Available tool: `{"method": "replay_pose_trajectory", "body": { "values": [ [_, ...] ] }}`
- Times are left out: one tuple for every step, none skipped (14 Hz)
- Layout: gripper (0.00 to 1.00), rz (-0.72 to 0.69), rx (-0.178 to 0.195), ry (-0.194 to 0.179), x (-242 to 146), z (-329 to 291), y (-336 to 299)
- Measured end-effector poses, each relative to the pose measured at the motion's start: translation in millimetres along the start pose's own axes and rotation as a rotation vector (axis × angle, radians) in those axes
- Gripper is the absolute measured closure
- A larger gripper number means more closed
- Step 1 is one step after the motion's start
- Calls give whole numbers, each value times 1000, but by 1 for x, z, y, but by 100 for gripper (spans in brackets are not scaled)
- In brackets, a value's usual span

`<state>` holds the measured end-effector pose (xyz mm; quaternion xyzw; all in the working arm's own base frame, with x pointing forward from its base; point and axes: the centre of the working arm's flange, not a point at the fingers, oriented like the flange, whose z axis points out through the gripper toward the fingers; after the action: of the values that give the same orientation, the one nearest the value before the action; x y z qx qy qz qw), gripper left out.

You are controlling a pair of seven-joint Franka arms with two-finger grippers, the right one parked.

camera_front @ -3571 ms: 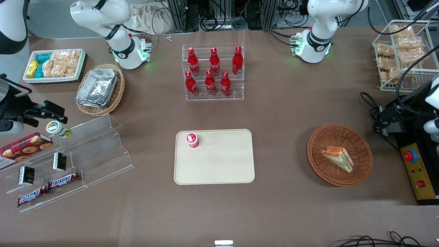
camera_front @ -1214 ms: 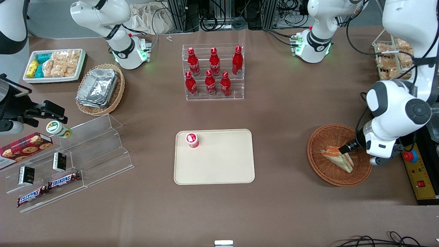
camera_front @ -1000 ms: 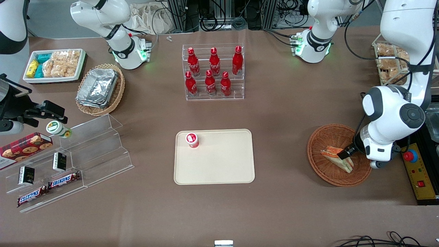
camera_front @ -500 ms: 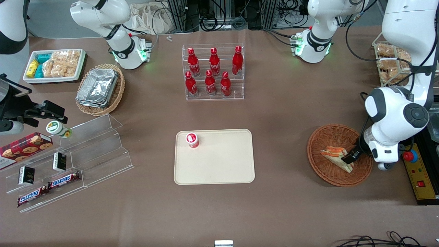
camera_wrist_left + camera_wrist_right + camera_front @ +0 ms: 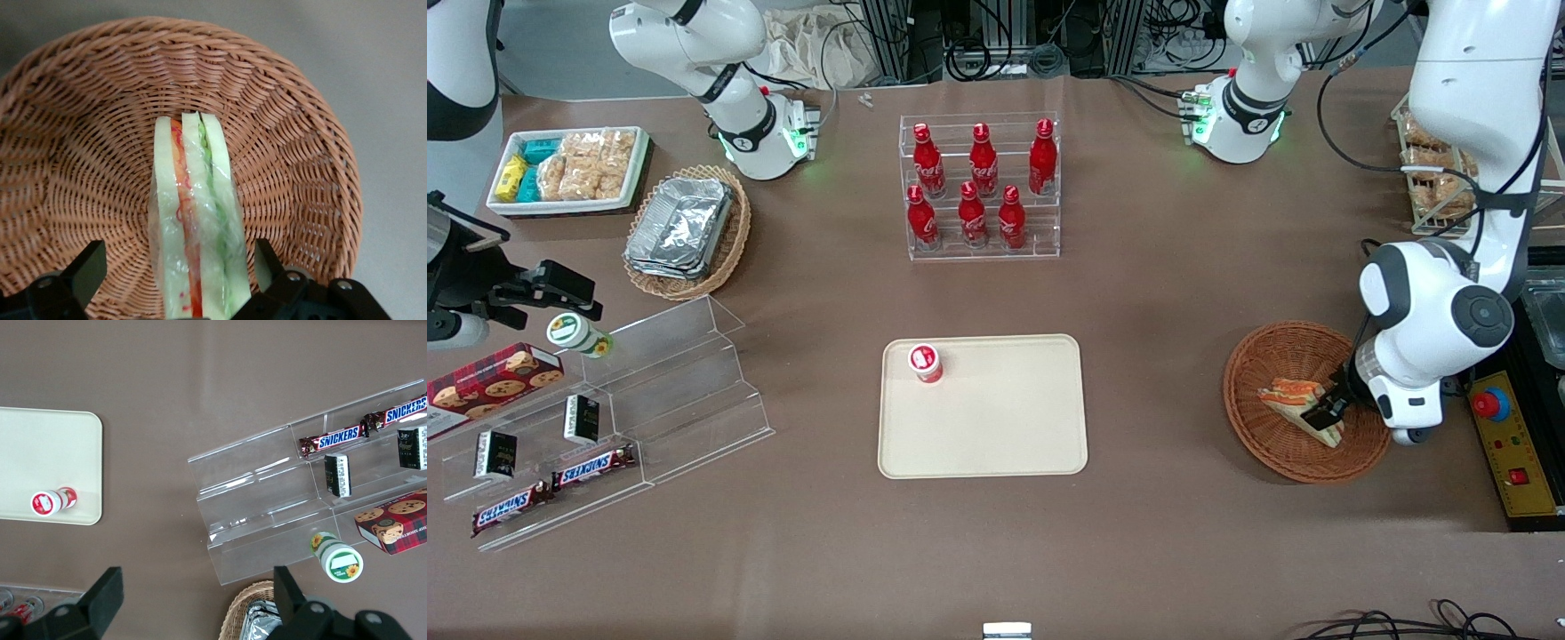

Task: Place sandwich from basket to tray
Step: 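Lower the open left gripper around the sandwich and close it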

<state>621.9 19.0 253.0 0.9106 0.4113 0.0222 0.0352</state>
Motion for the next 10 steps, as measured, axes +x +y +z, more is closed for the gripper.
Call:
{"method": "replay_pose_trajectory", "body": {
  "values": [
    [3, -5, 2, -3, 0, 5, 0],
    [5, -8, 2, -4, 1, 7, 0],
    [16, -10, 1, -3, 1, 7, 1],
    [27, -12, -1, -2, 1, 6, 2],
    [40, -13, -3, 0, 2, 5, 2],
    [49, -14, -4, 2, 2, 4, 3],
    [59, -13, -6, 3, 2, 3, 3],
    [67, -12, -8, 4, 2, 0, 5],
    [75, -10, -7, 3, 1, -5, 7],
    [78, -12, 0, -4, 1, -14, 10]
  ]
}}
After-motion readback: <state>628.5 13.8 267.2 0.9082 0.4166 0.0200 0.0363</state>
